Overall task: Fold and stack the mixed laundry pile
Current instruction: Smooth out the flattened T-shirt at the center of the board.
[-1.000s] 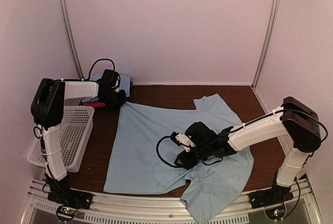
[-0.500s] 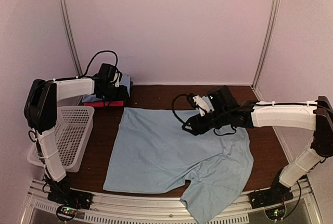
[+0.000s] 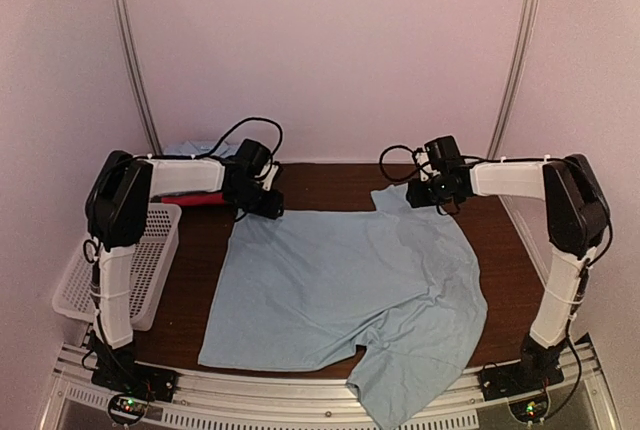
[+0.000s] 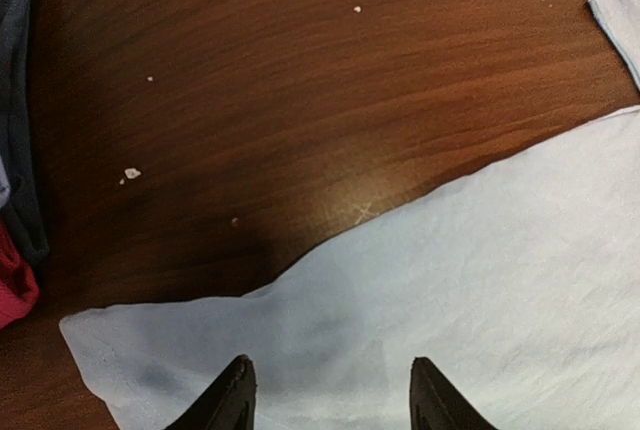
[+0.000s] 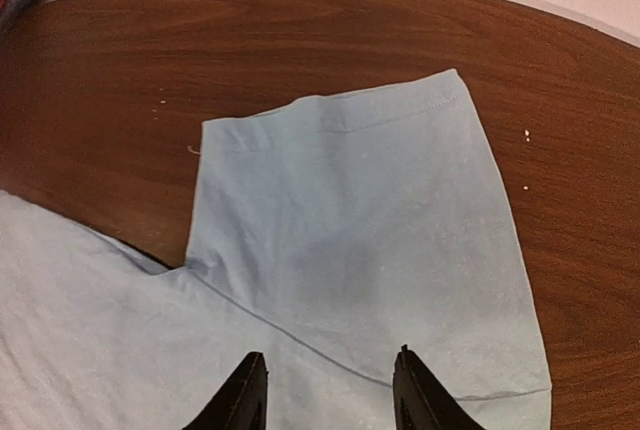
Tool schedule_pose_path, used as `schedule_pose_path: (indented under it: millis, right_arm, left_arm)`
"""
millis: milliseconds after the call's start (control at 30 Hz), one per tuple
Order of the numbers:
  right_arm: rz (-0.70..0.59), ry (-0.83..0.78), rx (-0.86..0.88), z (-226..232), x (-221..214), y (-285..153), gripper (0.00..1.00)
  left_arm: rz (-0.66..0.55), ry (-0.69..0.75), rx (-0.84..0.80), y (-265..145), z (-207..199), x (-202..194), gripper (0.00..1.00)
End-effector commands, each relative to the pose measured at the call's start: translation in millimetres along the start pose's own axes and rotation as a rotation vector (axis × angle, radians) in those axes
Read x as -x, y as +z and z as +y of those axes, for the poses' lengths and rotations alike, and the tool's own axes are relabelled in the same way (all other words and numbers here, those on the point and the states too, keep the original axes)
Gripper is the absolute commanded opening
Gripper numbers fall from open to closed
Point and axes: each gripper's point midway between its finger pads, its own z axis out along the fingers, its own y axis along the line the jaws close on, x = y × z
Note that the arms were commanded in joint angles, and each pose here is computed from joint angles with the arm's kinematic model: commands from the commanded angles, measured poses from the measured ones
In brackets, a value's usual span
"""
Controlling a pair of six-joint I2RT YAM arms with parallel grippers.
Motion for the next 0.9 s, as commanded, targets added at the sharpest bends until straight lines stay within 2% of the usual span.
schedule_pose_path:
  millis: [0,233,433,667,700,867]
  right_arm:
    - [0.063,-0.024,-0.106,-30,-9,33,0.43]
    - [0.201,-0.061,-0.262,-65,-43,75,0.35]
    - [0.278,-0.063,-0.309,-82,-34,92,0.34]
    - [0.369,-0.045,-0.331,-120,-32,119,0.33]
    - [0.353,-0.015,-0.32,-135,-19,126,0.32]
    - [0.29,0.001,-0.289,-145,16,142,0.34]
  left_arm:
    - [0.031,0.015,0.075,7,18,-5,0.53]
    - [0.116,0.022,0.147,31,31,-21,0.5]
    - [0.151,0.035,0.184,57,36,-9,0.5]
    - [0.093,0.016,0.142,88,40,33,0.51]
    - [0.056,-0.012,0.127,95,51,46,0.51]
    - [-0.053,-0.04,0.097,94,70,77,0.54]
